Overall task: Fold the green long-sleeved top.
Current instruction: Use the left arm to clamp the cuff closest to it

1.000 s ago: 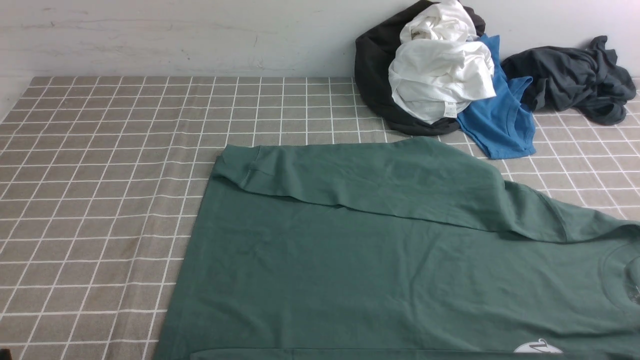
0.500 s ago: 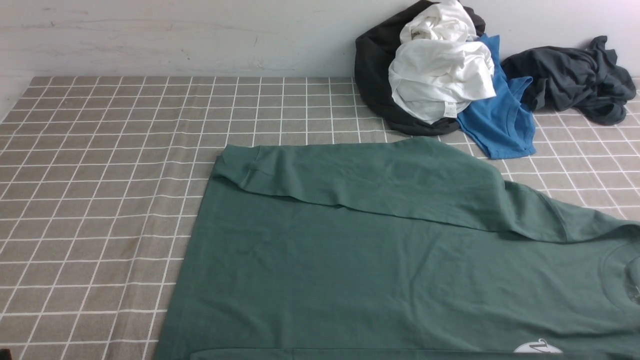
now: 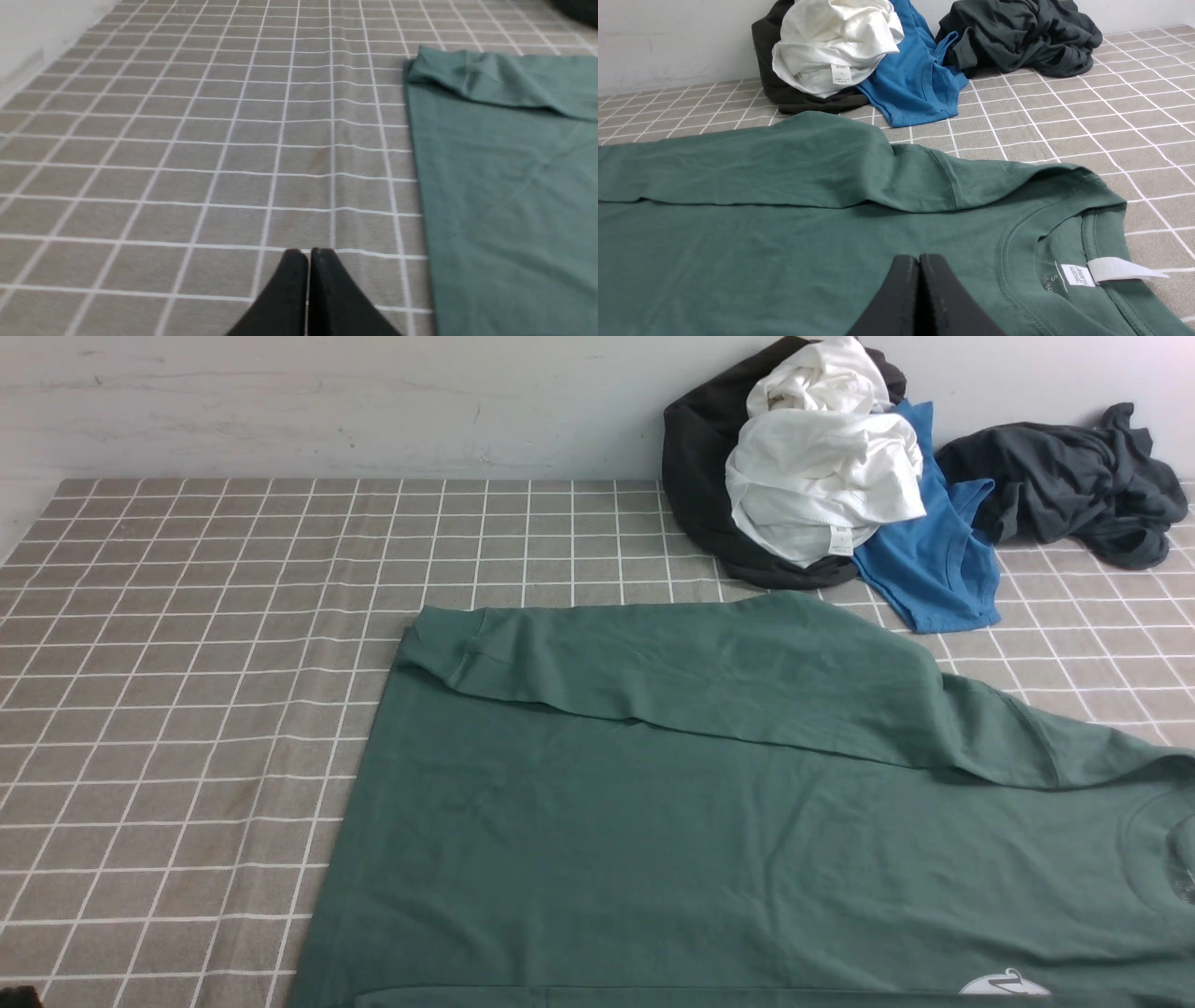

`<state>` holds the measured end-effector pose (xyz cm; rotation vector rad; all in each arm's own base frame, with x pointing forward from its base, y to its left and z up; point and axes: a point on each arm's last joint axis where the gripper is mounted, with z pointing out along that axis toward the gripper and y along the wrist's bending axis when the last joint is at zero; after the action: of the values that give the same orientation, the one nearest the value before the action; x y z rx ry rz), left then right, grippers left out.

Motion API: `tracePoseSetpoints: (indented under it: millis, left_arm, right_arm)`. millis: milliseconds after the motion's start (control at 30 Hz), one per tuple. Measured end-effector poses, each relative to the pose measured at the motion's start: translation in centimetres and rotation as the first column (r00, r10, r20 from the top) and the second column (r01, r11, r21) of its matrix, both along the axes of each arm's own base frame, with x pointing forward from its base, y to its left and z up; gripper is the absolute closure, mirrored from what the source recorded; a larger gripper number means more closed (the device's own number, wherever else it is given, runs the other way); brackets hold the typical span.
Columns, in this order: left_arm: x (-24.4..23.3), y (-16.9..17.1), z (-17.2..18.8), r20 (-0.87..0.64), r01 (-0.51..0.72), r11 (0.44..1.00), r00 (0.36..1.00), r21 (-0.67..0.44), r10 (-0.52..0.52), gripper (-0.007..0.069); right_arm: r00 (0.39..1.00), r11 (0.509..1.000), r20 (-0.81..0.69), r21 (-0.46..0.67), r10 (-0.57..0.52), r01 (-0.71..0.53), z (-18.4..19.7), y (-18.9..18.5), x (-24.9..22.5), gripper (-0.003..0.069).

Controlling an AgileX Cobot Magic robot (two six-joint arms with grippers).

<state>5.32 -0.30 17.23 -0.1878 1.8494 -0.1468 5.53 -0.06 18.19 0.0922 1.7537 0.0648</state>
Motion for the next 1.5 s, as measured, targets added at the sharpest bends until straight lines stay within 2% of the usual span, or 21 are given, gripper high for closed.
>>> tracePoseSetpoints:
  millis: [100, 133, 233, 300, 333, 400, 433, 567, 667, 800, 833, 867, 900, 933, 1033, 1100, 1200, 1333, 1433, 1467, 1500]
  left_arm:
    - [0.0, -0.7, 0.2, 0.011, -0.009, 0.952, 1.000, -0.306, 0.012, 0.0632]
    - [0.0, -0.8, 0.3, 0.012, -0.009, 0.936, 1.000, -0.352, 0.014, 0.0632]
    - [0.1, -1.6, 0.9, 0.018, -0.003, 0.734, 1.000, -0.679, 0.020, 0.0632]
    - [0.1, -1.7, 1.1, 0.027, 0.008, 0.657, 0.999, -0.753, 0.019, 0.0632]
    - [0.1, -1.8, 1.3, 0.034, 0.014, 0.629, 0.999, -0.777, 0.019, 0.0632]
    - [0.1, -1.8, 1.4, 0.043, 0.020, 0.620, 0.999, -0.784, 0.022, 0.0632]
    - [0.1, -1.8, 1.4, 0.048, 0.023, 0.613, 0.999, -0.789, 0.025, 0.0632]
    - [0.1, -1.8, 1.5, 0.053, 0.029, 0.590, 0.998, -0.807, 0.023, 0.0632]
    - [0.1, -2.0, 1.6, 0.060, 0.043, 0.602, 0.998, -0.798, 0.008, 0.0632]
    - [-0.3, -2.5, 3.6, 0.147, 0.166, 0.764, 0.985, -0.624, -0.094, 0.0632]
    - [-0.7, -2.7, 5.3, 0.206, 0.231, 0.830, 0.968, -0.507, -0.144, 0.0632]
    - [-0.8, -2.7, 5.5, 0.214, 0.245, 0.845, 0.964, -0.476, -0.159, 0.0632]
    - [-1.3, -3.0, 7.6, 0.261, 0.305, 0.892, 0.939, -0.333, -0.224, 0.0632]
    - [-1.4, -3.1, 7.8, 0.262, 0.309, 0.896, 0.937, -0.319, -0.230, 0.0632]
    - [-0.5, -3.3, 10.9, 0.121, 0.344, 0.930, 0.936, -0.130, -0.330, 0.0632]
    - [0.1, -3.2, 11.4, 0.037, 0.317, 0.944, 0.948, -0.090, -0.315, 0.0632]
    - [2.5, -2.5, 12.6, -0.259, 0.408, 0.909, 0.889, 0.081, -0.376, 0.0632]
    - [3.9, -2.2, 13.0, -0.421, 0.482, 0.859, 0.825, 0.174, -0.378, 0.0629]
    - [5.6, -2.9, 11.8, -0.605, 0.591, 0.792, 0.689, 0.152, -0.399, 0.0594]
    - [5.6, -3.1, 11.7, -0.614, 0.600, 0.787, 0.678, 0.144, -0.405, 0.0587]
    - [6.2, -3.7, 10.9, -0.669, 0.636, 0.764, 0.615, 0.107, -0.418, 0.0564]
  right_arm:
    - [1.000, 1.000, 0.001, 0.019, 0.006, -0.006, 0.0, 0.0, 0.0, 0.0673]
    - [1.000, 1.000, 0.000, 0.024, -0.002, 0.002, 0.0, 0.0, 0.0, 0.0673]
    - [1.000, 0.966, -0.002, 0.258, -0.008, 0.008, 0.0, 0.4, 0.0, 0.0673]
    - [1.000, 0.887, -0.008, 0.461, -0.010, 0.013, 0.1, 0.7, 0.0, 0.0673]
    - [1.000, 0.804, -0.017, 0.595, -0.011, 0.019, 0.1, 0.9, 0.0, 0.0673]
    - [1.000, 0.675, -0.028, 0.738, -0.005, 0.024, 0.2, 1.2, 0.0, 0.0673]
    - [0.999, 0.578, -0.032, 0.815, 0.000, 0.026, 0.3, 1.4, 0.0, 0.0673]
    - [1.000, 0.477, -0.025, 0.879, 0.006, 0.019, 0.6, 1.6, 0.0, 0.0673]
    - [1.000, 0.477, -0.013, 0.879, 0.001, 0.011, 0.7, 1.5, 0.0, 0.0673]
    - [1.000, 0.487, 0.009, 0.873, -0.013, -0.001, 0.9, 1.4, 0.0, 0.0673]
    - [1.000, 0.524, 0.018, 0.852, -0.011, -0.010, 0.9, 1.4, 0.0, 0.0673]
    - [1.000, 0.531, 0.020, 0.847, -0.011, -0.011, 0.9, 1.4, 0.0, 0.0673]
    - [0.999, 0.616, 0.045, 0.787, 0.008, -0.041, 1.6, 1.4, -0.1, 0.0673]
    - [0.999, 0.627, 0.051, 0.777, 0.009, -0.046, 1.7, 1.4, -0.1, 0.0673]
    - [0.992, 0.829, 0.105, 0.547, 0.072, -0.118, 6.0, 1.6, -0.3, 0.0673]
    - [0.992, 0.872, 0.087, 0.473, 0.093, -0.123, 7.2, 1.6, -0.1, 0.0673]
    - [0.985, 0.969, -0.041, 0.190, 0.167, -0.157, 11.9, 1.8, 1.8, 0.0673]
    - [0.948, 0.972, -0.213, 0.034, 0.235, -0.233, 14.2, 2.1, 3.6, 0.0673]
    - [0.797, 0.918, -0.489, 0.022, 0.355, -0.396, 14.4, 3.4, 6.0, 0.0673]
    - [0.785, 0.914, -0.503, 0.025, 0.361, -0.405, 14.3, 3.5, 6.1, 0.0673]
    - [0.698, 0.883, -0.594, 0.045, 0.400, -0.468, 13.7, 4.3, 6.6, 0.0673]
